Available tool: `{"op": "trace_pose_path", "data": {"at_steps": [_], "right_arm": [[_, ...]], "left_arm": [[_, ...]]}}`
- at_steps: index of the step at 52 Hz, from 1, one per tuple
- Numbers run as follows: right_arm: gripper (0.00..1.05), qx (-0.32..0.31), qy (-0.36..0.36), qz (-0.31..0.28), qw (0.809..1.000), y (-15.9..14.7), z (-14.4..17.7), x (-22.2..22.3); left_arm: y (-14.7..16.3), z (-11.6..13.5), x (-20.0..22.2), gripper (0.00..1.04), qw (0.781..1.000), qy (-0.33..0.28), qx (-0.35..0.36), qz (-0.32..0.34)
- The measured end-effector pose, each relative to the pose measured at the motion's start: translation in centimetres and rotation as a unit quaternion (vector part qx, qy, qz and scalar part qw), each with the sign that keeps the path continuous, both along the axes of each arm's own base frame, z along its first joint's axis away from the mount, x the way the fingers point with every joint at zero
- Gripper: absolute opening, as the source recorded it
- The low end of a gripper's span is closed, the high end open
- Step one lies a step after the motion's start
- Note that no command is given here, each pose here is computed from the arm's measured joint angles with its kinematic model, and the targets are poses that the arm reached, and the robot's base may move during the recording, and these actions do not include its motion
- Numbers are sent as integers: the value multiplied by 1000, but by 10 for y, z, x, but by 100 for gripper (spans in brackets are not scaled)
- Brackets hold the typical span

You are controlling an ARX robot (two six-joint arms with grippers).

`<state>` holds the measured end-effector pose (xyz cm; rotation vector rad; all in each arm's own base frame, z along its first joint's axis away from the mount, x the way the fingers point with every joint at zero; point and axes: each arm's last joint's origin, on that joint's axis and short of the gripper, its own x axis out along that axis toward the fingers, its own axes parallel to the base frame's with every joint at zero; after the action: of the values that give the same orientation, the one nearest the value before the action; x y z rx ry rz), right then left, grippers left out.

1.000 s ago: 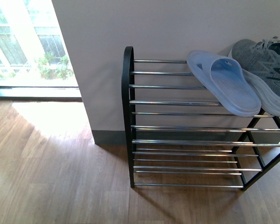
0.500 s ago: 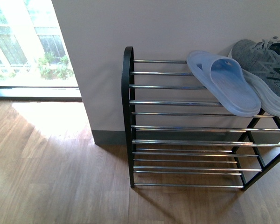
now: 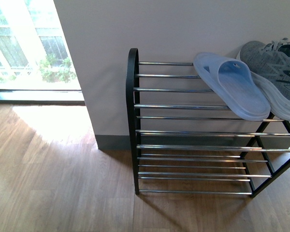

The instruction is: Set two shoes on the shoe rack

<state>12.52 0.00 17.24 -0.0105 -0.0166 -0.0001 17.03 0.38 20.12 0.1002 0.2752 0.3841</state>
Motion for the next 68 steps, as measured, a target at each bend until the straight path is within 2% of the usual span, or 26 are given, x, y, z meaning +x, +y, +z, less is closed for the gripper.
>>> {"op": "trace_pose_path", "data": {"at_steps": [63, 68], "right_arm": [[2, 0, 2, 0, 1000, 0, -3, -28], [14, 0, 1, 0, 1000, 0, -3, -28]], "left_arm": [[0, 0, 0, 2, 1000, 0, 0, 0], [0, 0, 0, 2, 1000, 0, 0, 0]]}}
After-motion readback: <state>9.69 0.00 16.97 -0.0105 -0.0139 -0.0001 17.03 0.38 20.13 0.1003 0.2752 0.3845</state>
